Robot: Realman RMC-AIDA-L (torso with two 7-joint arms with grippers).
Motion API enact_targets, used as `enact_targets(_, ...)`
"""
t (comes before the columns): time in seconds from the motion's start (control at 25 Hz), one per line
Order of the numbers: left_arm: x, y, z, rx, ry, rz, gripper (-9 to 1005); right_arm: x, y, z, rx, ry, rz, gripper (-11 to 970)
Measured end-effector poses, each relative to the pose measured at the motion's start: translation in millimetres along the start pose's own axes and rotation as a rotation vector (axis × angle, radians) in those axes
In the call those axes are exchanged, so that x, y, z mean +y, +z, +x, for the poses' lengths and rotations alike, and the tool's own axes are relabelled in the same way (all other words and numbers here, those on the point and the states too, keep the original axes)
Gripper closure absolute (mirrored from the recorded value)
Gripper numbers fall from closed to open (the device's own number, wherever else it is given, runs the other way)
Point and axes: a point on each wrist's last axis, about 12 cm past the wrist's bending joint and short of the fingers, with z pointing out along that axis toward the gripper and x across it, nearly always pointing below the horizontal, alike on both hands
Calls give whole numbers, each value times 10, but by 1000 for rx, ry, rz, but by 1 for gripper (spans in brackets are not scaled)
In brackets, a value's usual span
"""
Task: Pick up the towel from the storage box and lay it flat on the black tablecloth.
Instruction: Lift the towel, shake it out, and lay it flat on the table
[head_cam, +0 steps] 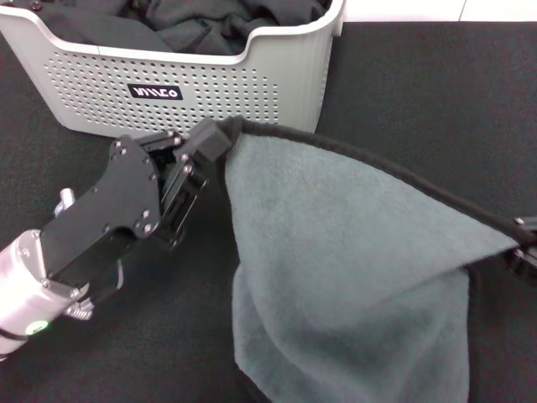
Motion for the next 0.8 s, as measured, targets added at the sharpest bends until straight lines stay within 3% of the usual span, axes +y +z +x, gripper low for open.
enact_targets(0.4,152,111,218,136,172,-119,974,-377,266,29,87,-20,111,955)
enact_targets(0.8,316,149,254,187,282,-214,973,-657,541,20,144,-15,187,955)
